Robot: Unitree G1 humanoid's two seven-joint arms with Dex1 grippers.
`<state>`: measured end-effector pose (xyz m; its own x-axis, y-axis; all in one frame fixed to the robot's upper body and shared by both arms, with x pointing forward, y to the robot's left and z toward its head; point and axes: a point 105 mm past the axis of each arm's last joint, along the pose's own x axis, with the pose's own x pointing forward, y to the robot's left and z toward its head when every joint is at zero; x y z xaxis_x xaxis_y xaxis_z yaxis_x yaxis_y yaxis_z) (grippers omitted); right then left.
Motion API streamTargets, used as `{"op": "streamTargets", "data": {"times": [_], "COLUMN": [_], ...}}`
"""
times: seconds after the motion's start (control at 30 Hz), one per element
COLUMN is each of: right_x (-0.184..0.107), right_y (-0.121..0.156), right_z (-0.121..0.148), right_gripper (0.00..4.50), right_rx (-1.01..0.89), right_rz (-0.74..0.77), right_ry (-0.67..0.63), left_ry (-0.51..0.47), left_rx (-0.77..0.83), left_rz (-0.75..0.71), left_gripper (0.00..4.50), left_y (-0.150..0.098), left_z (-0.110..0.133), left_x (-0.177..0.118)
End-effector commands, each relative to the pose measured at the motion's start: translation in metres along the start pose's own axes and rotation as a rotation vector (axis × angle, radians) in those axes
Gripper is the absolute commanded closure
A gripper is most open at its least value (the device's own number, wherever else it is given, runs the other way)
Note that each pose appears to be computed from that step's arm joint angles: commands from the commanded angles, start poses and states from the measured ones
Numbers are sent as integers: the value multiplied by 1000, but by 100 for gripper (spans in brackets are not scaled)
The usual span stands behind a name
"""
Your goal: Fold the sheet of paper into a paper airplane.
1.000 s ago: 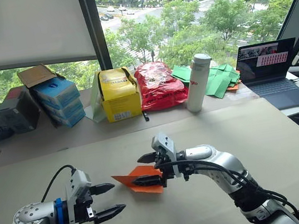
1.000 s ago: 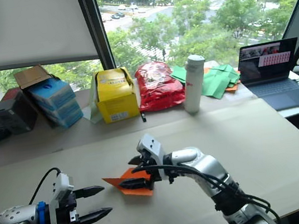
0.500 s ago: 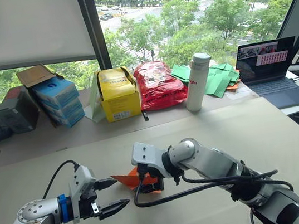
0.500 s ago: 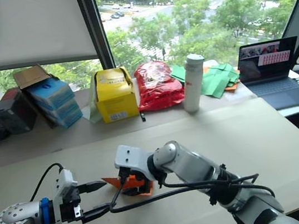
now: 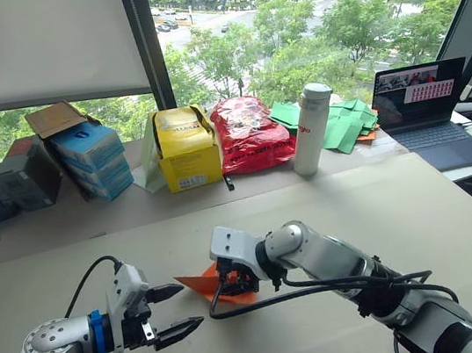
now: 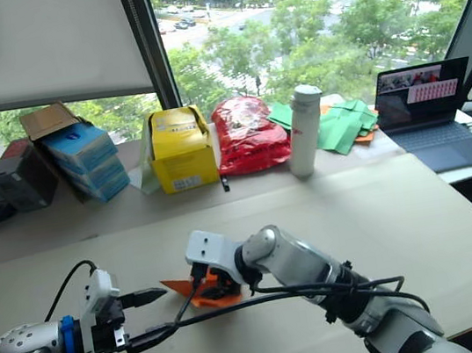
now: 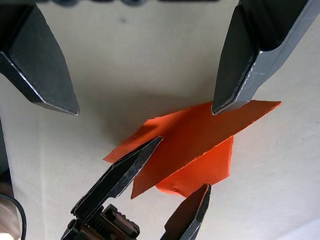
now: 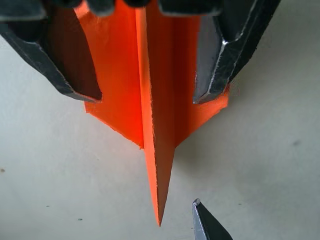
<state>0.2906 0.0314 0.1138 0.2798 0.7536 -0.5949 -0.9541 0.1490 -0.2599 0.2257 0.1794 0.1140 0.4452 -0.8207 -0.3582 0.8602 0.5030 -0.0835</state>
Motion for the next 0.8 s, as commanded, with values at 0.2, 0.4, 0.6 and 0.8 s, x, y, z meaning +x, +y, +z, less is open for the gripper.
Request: {"op": "streamTargets", "data": {"times": [0.2,0.4,0.6,0.8], "right_x": [2,-1,-42,-130], "right_y": [-1,-5,-50,-105], "right_z": [6,4,4,-51], "right_gripper": [440,446,446,446], "right_rx": [-41,-45,66,290], "right_rz": [-5,-16,-213,-593], "right_ry": [-25,-20,-81,-11], "left_ry": [-21,-29,-73,-123], "left_rx": [51,55,75,121], "left_rz": [-9,-3,-7,-31], "left_gripper": [0,0,0,0], "left_y": [-9,-8,-5,-10], "left_z": [24,29,45,62], "left_x": [2,4,9,19]}}
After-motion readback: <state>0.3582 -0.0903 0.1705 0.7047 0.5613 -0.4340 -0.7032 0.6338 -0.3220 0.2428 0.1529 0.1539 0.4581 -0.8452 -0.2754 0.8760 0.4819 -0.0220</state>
